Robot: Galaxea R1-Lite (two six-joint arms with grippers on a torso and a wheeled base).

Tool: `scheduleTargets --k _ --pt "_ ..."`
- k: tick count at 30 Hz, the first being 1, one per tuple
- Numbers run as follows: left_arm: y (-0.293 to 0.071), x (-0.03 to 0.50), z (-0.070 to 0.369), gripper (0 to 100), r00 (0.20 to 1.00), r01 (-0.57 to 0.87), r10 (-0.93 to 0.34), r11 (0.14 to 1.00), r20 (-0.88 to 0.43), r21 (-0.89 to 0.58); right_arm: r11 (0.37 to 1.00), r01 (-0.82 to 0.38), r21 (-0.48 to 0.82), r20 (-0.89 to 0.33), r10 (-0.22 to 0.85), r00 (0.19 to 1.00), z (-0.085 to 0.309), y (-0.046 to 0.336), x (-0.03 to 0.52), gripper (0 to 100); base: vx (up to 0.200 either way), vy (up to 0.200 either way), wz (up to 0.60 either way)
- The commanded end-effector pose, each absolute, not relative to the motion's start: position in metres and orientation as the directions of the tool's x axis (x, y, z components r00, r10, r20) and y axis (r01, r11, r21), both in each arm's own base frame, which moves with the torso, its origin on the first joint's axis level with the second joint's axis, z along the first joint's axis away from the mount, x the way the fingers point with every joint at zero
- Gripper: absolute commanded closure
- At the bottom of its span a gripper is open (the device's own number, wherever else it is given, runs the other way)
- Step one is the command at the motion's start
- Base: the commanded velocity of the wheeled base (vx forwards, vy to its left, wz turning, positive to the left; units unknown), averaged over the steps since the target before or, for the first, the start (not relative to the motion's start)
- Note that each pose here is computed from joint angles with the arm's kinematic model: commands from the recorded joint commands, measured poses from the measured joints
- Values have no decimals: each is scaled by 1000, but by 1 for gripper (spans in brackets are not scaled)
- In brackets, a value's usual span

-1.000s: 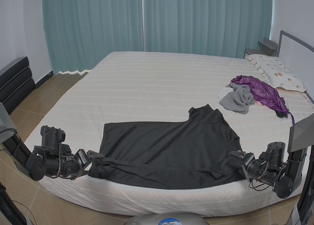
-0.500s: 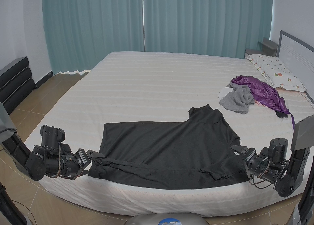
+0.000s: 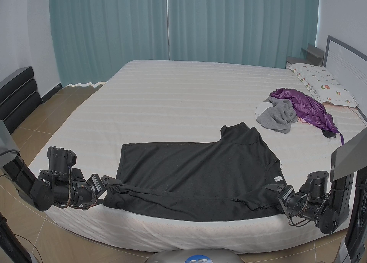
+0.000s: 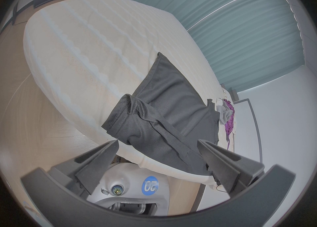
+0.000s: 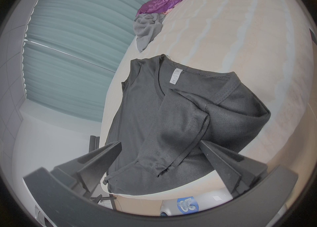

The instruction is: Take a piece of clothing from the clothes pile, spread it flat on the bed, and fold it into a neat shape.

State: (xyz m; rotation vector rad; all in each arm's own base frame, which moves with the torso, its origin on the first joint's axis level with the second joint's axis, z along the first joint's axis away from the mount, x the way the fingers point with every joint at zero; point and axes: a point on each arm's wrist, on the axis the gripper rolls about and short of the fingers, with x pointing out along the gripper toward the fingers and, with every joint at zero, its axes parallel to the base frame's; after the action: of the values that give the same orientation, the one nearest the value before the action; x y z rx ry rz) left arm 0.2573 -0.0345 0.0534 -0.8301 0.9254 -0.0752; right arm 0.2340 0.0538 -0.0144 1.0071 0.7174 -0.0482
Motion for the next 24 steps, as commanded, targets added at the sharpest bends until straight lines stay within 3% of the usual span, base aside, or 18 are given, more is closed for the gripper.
scheduleTargets --k 1,20,21,24 --pt "-35 257 53 0 622 -279 -395 695 -676 -662 552 356 754 -571 282 771 -16 54 234 0 0 0 0" --pt "-34 257 53 0 622 -279 -395 695 -676 -663 549 349 760 -558 274 783 -23 56 246 0 0 0 0" --pt "-34 257 53 0 622 -281 -394 694 -676 -663 545 351 762 -557 273 785 -23 56 246 100 0 0 0" --pt "-34 257 53 0 622 -280 -394 695 -676 -662 540 351 765 -553 271 788 -21 56 246 100 0 0 0"
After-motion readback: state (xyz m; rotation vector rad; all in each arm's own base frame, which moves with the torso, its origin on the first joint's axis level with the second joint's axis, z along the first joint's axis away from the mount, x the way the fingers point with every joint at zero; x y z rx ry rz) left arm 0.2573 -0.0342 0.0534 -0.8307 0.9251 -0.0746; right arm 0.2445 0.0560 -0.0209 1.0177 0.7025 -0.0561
